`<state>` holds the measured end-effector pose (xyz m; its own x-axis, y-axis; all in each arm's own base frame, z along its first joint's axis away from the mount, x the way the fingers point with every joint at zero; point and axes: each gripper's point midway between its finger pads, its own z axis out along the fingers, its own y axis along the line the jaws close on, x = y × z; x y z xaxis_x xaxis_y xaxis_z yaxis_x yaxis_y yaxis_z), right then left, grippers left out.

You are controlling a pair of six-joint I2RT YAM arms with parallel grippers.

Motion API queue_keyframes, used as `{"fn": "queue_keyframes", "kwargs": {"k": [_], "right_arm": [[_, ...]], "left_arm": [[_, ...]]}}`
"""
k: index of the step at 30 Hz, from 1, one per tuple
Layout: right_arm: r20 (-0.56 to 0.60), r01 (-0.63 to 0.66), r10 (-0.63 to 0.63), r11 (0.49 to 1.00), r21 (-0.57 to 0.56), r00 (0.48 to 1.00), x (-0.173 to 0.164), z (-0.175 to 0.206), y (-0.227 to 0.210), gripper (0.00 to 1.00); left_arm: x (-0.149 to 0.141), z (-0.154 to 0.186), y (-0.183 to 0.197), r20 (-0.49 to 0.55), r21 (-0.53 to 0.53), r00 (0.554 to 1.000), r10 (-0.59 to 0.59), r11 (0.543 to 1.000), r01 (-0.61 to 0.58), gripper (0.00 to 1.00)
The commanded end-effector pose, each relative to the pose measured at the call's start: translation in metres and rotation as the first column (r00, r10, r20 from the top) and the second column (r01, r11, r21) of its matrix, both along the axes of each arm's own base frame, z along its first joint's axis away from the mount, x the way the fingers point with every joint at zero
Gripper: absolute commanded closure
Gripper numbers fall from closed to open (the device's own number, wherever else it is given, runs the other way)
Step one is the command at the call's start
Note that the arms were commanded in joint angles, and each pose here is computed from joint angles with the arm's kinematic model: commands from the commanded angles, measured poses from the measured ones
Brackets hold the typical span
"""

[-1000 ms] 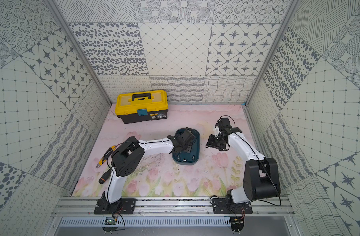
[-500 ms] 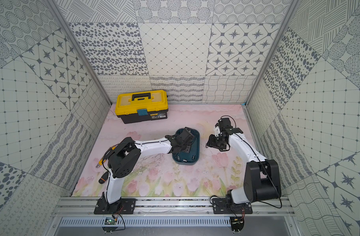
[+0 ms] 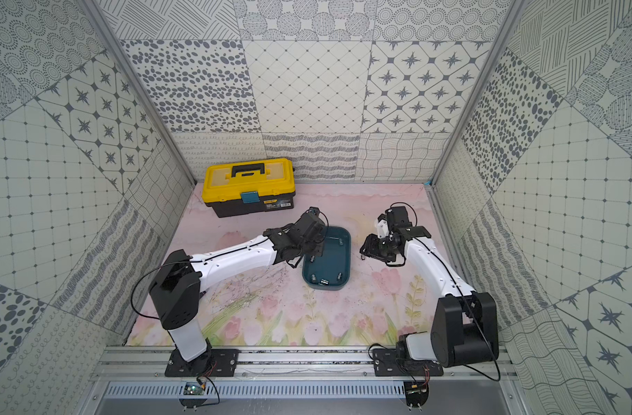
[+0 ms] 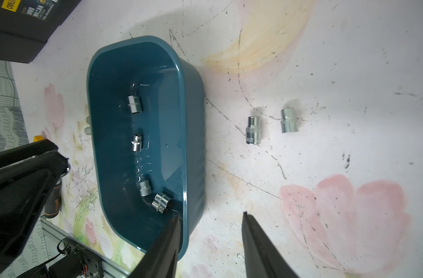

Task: Take out the socket from the storage box
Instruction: Place the socket head at the center of the board.

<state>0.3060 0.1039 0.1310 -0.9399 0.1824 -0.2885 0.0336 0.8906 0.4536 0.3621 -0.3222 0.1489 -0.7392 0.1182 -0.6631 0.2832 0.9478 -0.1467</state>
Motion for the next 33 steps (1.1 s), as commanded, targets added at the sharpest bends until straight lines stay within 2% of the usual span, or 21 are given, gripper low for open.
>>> {"fn": "queue_keyframes", "kwargs": {"k": [1, 6, 13, 26, 33], "right_arm": [[0.024, 0.001, -0.002, 0.999, 0.042, 1.000, -0.003, 0.008, 0.006, 0.53], [0.017, -0.005, 0.004, 0.999, 0.048, 1.000, -0.005, 0.006, 0.010, 0.52], [0.013, -0.011, 0.010, 0.999, 0.050, 1.000, -0.004, 0.005, 0.014, 0.53], [0.017, -0.032, 0.031, 0.998, 0.047, 0.999, -0.004, 0.008, 0.025, 0.52], [0.002, -0.045, 0.045, 0.999, 0.011, 0.999, -0.004, 0.001, 0.026, 0.52]], "left_arm": [[-0.001, 0.000, 0.054, -0.036, 0.046, 0.991, 0.126, 0.991, -0.125, 0.74], [-0.011, -0.025, 0.101, -0.108, 0.093, 0.969, 0.224, 0.972, -0.214, 0.74], [-0.033, -0.066, 0.133, -0.198, 0.153, 0.935, 0.294, 0.952, -0.267, 0.74], [-0.053, -0.112, 0.145, -0.286, 0.198, 0.897, 0.337, 0.937, -0.289, 0.74], [-0.052, -0.124, 0.142, -0.288, 0.180, 0.899, 0.331, 0.940, -0.289, 0.72]]}}
